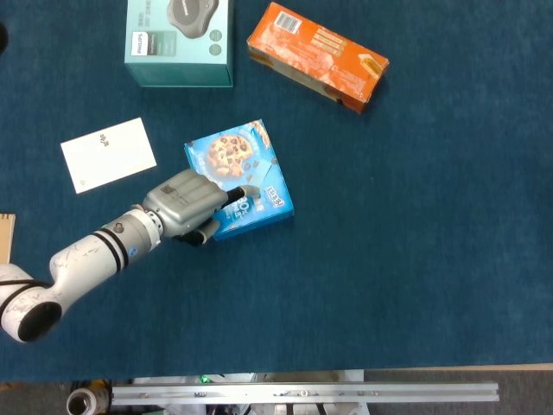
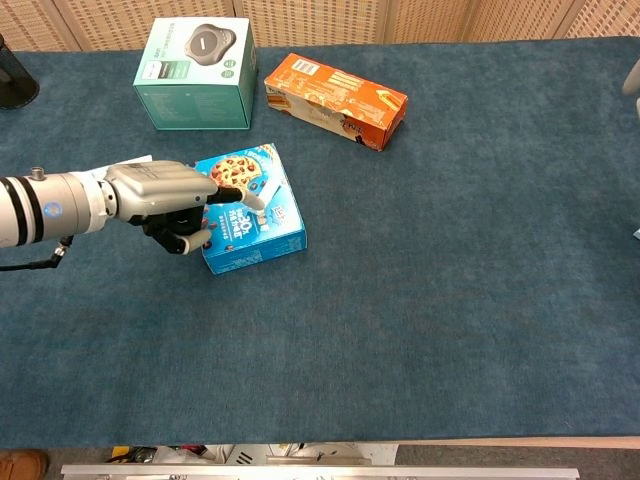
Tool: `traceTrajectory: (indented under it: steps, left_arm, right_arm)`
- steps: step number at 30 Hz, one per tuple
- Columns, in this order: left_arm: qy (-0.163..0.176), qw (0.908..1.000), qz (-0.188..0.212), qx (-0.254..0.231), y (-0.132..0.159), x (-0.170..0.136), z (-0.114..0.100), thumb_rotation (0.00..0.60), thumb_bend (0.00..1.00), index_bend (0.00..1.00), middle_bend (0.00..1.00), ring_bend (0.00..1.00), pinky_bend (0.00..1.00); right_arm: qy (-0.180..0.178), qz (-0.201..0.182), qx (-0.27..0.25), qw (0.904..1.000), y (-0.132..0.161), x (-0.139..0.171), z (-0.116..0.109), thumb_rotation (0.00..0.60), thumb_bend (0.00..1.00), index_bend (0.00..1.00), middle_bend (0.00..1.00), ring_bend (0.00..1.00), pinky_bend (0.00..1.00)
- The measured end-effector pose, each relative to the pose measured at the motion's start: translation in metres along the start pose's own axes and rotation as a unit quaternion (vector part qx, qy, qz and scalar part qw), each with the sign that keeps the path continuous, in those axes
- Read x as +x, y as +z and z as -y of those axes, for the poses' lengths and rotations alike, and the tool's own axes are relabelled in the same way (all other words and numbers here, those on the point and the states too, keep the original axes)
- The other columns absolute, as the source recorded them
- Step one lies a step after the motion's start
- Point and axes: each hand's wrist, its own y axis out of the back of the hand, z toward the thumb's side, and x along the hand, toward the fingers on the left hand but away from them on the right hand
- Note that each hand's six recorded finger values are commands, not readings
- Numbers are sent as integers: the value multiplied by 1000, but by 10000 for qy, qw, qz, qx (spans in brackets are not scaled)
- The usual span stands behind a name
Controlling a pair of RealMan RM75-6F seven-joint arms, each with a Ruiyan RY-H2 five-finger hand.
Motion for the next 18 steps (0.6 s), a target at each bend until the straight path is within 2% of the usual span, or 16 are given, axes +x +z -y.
traceTrajectory:
  steps: [18]
  left_arm:
    - [-126,9999,-63,-5,2,-1,6,600,668,93,986,1000,975]
  right_arm:
    - [-77,31,-60,9999,-4,5,-6,600,452,470,909,1000,1000]
